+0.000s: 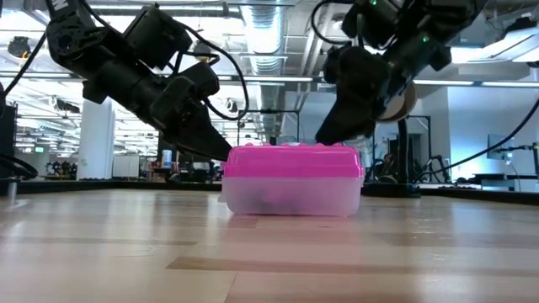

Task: Pick & place school supplies into a supply box
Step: Close the lid of the pink supply box, then return to Home Position

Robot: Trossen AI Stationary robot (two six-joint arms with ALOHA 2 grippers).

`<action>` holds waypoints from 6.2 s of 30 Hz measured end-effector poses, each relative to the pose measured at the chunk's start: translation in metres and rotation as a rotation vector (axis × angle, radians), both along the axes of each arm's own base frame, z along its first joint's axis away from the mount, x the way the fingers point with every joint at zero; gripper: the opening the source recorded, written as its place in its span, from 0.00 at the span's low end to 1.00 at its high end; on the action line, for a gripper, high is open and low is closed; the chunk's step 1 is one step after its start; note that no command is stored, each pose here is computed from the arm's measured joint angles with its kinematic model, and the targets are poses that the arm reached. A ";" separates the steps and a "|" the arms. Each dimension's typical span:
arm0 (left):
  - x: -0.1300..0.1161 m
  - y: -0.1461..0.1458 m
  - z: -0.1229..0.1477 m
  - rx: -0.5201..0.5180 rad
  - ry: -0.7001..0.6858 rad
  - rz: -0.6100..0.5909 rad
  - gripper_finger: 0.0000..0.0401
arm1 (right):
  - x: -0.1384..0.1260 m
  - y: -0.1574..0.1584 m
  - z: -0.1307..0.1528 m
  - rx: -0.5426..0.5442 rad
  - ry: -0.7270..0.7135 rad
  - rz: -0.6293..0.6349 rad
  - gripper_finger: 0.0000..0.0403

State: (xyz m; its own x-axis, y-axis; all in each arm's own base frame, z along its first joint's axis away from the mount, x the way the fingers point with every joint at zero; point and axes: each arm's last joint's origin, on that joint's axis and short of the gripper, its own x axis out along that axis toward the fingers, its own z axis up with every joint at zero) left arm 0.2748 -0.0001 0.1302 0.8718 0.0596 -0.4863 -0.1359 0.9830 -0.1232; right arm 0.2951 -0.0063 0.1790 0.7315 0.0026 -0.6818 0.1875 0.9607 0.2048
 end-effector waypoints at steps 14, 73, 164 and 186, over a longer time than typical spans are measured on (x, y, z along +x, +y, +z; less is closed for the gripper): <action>-0.001 0.002 -0.001 -0.033 0.009 0.028 0.14 | 0.008 0.012 -0.015 0.004 0.019 0.012 0.30; -0.002 0.002 0.010 -0.026 -0.030 0.004 0.14 | -0.002 0.011 0.005 -0.016 -0.022 -0.014 0.30; -0.179 0.015 0.044 -0.013 -0.605 0.305 0.14 | -0.278 -0.005 0.112 0.154 -0.779 -0.598 0.30; -0.178 0.011 0.044 0.003 -0.598 0.119 0.14 | -0.230 -0.005 0.067 -0.271 -0.795 -0.106 0.30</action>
State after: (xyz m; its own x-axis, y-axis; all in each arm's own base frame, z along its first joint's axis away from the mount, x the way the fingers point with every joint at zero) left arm 0.0973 0.0105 0.1739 0.9809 0.1745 0.0859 -0.1535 0.9658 -0.2091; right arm 0.0647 -0.0118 0.2460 0.9809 -0.1823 0.0687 0.1768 0.9811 0.0791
